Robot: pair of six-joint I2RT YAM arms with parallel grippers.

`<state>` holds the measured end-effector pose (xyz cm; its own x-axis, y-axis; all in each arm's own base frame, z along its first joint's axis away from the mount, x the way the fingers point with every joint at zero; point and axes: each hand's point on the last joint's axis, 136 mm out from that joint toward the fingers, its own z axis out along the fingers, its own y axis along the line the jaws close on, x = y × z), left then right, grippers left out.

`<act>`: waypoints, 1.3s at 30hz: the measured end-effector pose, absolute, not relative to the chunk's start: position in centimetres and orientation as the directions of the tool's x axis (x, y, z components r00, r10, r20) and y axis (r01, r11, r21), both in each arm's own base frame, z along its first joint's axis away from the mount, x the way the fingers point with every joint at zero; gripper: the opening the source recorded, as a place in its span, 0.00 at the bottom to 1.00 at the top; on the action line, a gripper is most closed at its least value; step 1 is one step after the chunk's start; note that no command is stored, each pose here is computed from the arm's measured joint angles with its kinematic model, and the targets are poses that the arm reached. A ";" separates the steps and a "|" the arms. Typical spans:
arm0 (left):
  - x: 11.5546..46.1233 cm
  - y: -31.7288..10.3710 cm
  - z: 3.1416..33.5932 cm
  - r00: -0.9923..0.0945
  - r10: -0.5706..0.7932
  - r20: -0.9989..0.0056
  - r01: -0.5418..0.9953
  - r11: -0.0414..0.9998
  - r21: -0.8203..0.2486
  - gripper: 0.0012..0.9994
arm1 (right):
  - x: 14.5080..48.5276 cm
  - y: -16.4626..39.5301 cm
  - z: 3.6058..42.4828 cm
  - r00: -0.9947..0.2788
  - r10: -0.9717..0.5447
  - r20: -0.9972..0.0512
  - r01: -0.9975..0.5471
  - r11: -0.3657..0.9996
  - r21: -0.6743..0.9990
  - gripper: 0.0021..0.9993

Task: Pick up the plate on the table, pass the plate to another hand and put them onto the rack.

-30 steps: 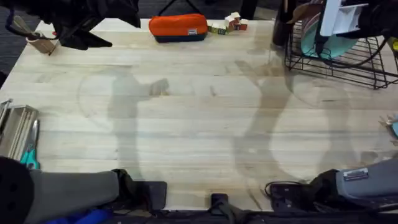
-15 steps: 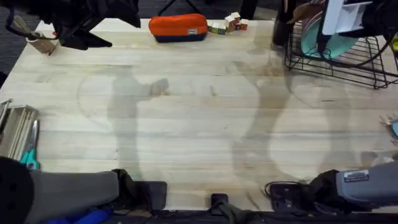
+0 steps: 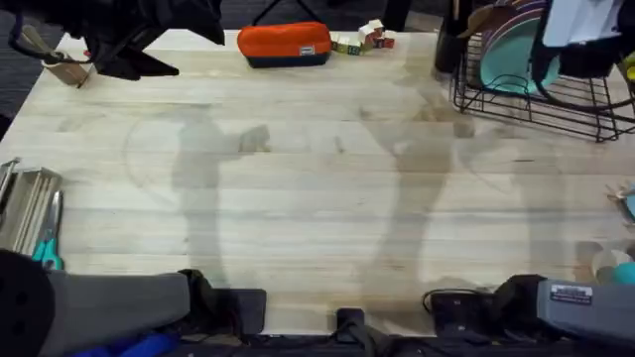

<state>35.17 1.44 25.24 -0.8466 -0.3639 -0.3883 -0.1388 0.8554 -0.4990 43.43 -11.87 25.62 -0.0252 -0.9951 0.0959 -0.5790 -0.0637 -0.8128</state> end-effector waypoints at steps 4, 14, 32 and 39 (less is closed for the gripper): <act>35.2 1.4 25.2 -0.847 -0.364 -0.388 -0.139 0.855 -0.499 0.99 | 42.6 -11.6 26.7 -0.055 -0.997 0.058 -0.567 -0.017 -0.824 1.00; 35.2 1.4 25.2 -0.847 -0.364 -0.388 -0.139 0.855 -0.499 0.99 | 40.0 -9.2 28.9 -0.214 -0.950 -0.226 -0.524 0.307 -0.795 1.00; 34.1 2.6 24.0 -0.875 -0.286 -0.391 -0.127 0.914 -0.384 1.00 | 37.2 -1.0 27.5 -0.567 -0.419 -0.709 -0.359 0.901 -0.245 1.00; 32.2 0.3 26.2 -0.870 -0.186 -0.456 -0.043 0.951 -0.305 1.00 | 36.5 0.6 26.8 -0.646 -0.261 -0.717 -0.287 0.954 -0.089 1.00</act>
<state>32.24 0.29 26.20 -0.8702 -0.1855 -0.4564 -0.0430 0.9514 -0.3048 36.48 0.61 26.78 -0.6461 -0.2610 -0.7172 -0.2871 0.9538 -0.0885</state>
